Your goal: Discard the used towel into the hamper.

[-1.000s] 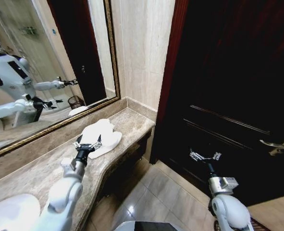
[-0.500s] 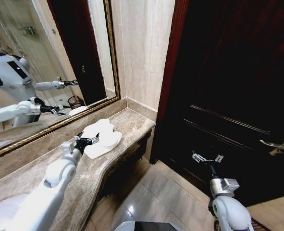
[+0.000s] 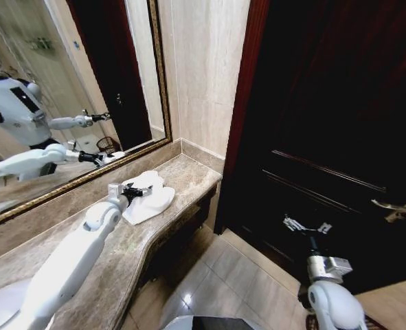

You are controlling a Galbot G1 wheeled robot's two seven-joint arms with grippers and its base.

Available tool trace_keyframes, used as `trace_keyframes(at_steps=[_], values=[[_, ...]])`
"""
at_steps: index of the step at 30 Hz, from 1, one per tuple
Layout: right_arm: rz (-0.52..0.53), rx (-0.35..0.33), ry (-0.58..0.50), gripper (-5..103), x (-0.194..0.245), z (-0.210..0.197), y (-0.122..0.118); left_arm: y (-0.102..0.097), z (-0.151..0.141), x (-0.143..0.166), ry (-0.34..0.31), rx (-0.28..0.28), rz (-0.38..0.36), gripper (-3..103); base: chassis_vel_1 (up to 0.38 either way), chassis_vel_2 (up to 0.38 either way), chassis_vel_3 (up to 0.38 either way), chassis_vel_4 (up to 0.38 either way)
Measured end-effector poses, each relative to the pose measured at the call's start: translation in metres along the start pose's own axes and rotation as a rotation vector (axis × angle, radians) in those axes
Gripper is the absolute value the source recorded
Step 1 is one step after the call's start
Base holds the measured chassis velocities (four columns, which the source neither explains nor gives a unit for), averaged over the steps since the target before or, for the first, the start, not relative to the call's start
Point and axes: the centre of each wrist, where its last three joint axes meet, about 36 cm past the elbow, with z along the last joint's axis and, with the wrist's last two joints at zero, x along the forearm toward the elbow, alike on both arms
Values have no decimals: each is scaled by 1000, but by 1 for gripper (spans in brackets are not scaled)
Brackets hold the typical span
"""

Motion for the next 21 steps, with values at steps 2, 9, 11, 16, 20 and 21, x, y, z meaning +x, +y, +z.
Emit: trace_keyframes(at_steps=[2, 9, 11, 16, 20, 21], values=[[18, -3, -4, 100, 2, 3, -7, -3, 3, -5, 20, 5, -12, 100, 0, 0, 0, 0], [34, -4, -2, 100, 7, 7, -10, -3, 12, -10, 41, 15, -5, 100, 0, 0, 0, 0], [35, -5, -3, 100, 7, 8, -10, -3, 13, -10, 41, 17, -2, 100, 0, 0, 0, 0], [36, -6, -5, 100, 7, 8, -9, -3, 15, -11, 33, 22, 7, 97, 0, 0, 0, 0], [37, -7, -11, 100, 5, 7, -6, -3, 17, -11, 21, 24, 7, 84, 0, 0, 0, 0], [36, -7, -12, 100, 5, 7, -5, -2, 18, -11, 21, 25, 7, 84, 0, 0, 0, 0]])
